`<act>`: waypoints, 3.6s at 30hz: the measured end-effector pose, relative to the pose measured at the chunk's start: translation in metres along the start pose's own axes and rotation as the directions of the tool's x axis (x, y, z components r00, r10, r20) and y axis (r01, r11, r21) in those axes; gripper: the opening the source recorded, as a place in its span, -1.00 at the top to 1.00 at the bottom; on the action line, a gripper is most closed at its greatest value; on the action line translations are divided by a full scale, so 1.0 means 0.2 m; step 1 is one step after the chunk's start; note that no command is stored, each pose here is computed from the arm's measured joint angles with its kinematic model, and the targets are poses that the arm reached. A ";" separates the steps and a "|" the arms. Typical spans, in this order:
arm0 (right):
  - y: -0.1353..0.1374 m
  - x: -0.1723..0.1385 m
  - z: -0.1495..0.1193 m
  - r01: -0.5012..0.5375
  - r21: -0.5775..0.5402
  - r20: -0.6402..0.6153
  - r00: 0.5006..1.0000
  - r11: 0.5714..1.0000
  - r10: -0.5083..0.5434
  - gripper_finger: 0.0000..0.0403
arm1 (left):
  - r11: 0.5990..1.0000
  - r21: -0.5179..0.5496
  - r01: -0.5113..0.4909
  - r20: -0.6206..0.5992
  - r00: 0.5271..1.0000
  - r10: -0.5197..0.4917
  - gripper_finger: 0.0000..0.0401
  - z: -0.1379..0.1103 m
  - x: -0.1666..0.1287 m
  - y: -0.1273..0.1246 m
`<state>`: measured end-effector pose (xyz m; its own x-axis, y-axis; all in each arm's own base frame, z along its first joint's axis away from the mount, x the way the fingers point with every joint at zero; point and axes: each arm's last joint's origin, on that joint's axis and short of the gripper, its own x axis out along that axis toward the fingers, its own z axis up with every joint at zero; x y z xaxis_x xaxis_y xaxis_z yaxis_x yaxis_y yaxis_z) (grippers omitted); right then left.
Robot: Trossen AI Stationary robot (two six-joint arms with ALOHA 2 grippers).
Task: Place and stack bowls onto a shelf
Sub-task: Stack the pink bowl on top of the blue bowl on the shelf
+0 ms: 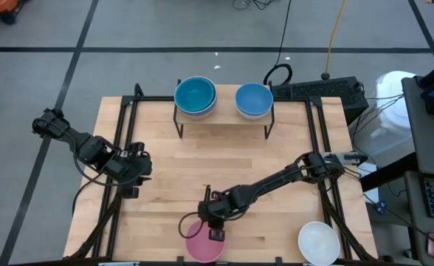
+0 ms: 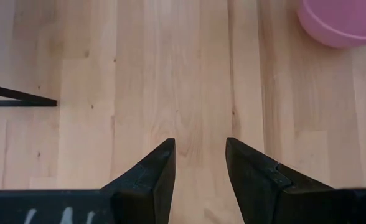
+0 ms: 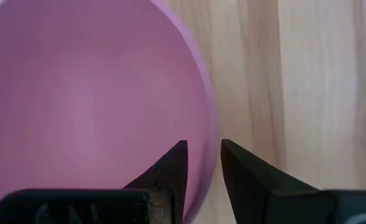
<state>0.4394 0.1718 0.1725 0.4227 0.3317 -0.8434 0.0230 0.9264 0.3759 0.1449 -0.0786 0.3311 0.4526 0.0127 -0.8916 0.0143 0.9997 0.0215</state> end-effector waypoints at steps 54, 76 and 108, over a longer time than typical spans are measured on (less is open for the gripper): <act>-0.76 -1.70 -0.05 0.678 0.211 0.271 0.651 0.704 -0.709 1.00 | 0.939 -0.248 -0.237 0.112 0.956 0.271 0.27 0.04 0.01 0.08; -1.12 -1.97 -0.13 0.679 0.277 0.247 0.633 0.680 -0.733 1.00 | 0.871 -0.409 -0.271 0.107 0.934 0.341 0.27 0.09 0.02 0.19; -1.42 -1.88 -0.15 0.617 0.145 0.117 0.766 0.774 -0.633 0.93 | 0.859 -0.431 -0.277 0.079 0.937 0.341 0.26 0.10 0.03 0.24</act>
<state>0.2464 -0.2107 0.3717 0.4146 -0.3528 -0.8388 0.4099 0.8954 -0.1740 0.1657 -0.0314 0.3354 0.4994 0.3515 -0.7919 -0.4969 0.8649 0.0705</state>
